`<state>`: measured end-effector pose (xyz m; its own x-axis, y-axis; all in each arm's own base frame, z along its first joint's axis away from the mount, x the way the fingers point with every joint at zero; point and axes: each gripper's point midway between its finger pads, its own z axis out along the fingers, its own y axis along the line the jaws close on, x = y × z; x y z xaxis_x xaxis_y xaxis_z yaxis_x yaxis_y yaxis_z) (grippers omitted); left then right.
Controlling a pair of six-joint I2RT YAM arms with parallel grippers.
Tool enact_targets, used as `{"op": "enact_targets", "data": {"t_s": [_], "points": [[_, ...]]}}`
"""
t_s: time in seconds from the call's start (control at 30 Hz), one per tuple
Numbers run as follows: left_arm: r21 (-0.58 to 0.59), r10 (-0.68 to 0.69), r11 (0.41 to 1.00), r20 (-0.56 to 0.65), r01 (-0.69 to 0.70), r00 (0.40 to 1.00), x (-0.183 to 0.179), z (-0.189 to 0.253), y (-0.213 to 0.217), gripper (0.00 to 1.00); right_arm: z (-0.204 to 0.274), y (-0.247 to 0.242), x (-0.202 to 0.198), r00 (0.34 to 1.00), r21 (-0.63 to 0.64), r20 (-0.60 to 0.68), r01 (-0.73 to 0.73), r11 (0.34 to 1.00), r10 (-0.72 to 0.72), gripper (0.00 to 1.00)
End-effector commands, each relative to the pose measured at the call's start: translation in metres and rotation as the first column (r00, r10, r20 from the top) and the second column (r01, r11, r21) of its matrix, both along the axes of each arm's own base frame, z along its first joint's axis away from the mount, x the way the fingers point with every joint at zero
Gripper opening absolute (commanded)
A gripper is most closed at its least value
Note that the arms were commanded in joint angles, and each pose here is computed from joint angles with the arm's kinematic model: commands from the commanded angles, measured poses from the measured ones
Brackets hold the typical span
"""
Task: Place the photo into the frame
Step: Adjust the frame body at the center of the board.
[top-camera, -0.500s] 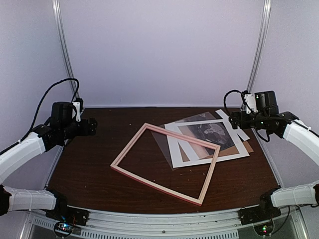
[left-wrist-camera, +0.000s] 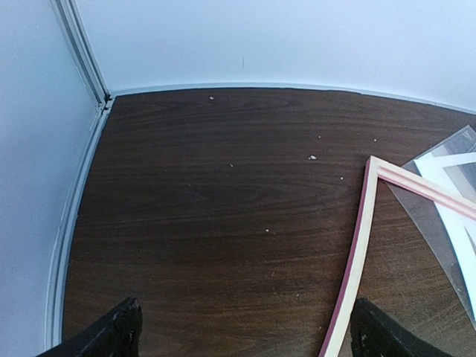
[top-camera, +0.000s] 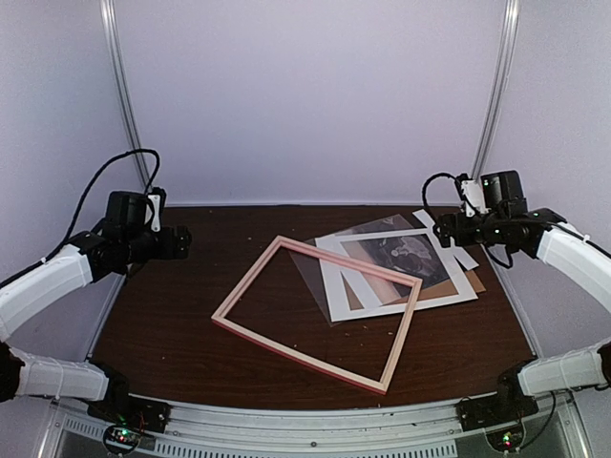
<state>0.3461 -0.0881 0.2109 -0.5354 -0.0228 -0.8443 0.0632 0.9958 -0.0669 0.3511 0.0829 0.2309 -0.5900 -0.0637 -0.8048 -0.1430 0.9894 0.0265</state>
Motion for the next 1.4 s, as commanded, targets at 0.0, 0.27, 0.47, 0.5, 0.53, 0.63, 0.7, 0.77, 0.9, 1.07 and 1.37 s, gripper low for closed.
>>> {"op": "enact_targets", "data": {"t_s": [0.0,0.27,0.47,0.5,0.53,0.63,0.7,0.77,0.9,1.07,1.37], "points": [[-0.011,-0.011,1.000,-0.024,0.011,1.000,0.002,0.005,-0.010,0.98,0.001,0.007,0.006,1.000,-0.009,-0.016,-0.014,1.000,0.014,1.00],[0.016,-0.039,0.999,-0.138,0.041,0.990,-0.005,-0.020,-0.025,0.98,-0.055,0.052,0.022,0.960,-0.018,-0.223,-0.179,0.984,0.171,1.00],[0.001,-0.049,0.999,-0.195,0.050,0.980,-0.017,-0.037,-0.028,0.98,-0.108,0.095,0.022,0.846,0.026,-0.415,-0.357,0.934,0.335,1.00],[-0.002,-0.050,0.999,-0.201,0.051,0.978,-0.019,-0.039,-0.028,0.98,-0.116,0.101,0.023,0.827,0.032,-0.440,-0.376,0.926,0.351,0.99],[-0.008,-0.054,0.999,-0.203,0.054,0.978,-0.020,-0.040,-0.029,0.98,-0.125,0.104,0.025,0.811,0.031,-0.464,-0.388,0.921,0.357,0.99],[-0.018,-0.065,0.998,-0.216,0.063,0.974,-0.024,-0.043,-0.031,0.98,-0.146,0.109,0.033,0.779,0.011,-0.511,-0.418,0.909,0.364,0.97],[-0.023,-0.072,0.997,-0.220,0.069,0.973,-0.026,-0.043,-0.032,0.98,-0.156,0.111,0.038,0.757,0.004,-0.536,-0.440,0.898,0.373,0.96],[-0.023,-0.074,0.997,-0.220,0.071,0.973,-0.027,-0.042,-0.032,0.98,-0.169,0.113,0.043,0.736,-0.004,-0.563,-0.458,0.889,0.376,0.95],[-0.026,-0.080,0.997,-0.228,0.076,0.970,-0.028,-0.045,-0.032,0.98,-0.178,0.115,0.053,0.726,-0.025,-0.575,-0.477,0.879,0.378,0.93],[-0.028,-0.083,0.997,-0.238,0.078,0.968,-0.029,-0.048,-0.034,0.98,-0.183,0.117,0.055,0.713,-0.027,-0.579,-0.502,0.865,0.396,0.88],[-0.041,-0.088,0.996,-0.272,0.080,0.958,-0.029,-0.058,-0.037,0.98,-0.194,0.121,0.045,0.681,0.024,-0.599,-0.512,0.859,0.422,0.61]]}}
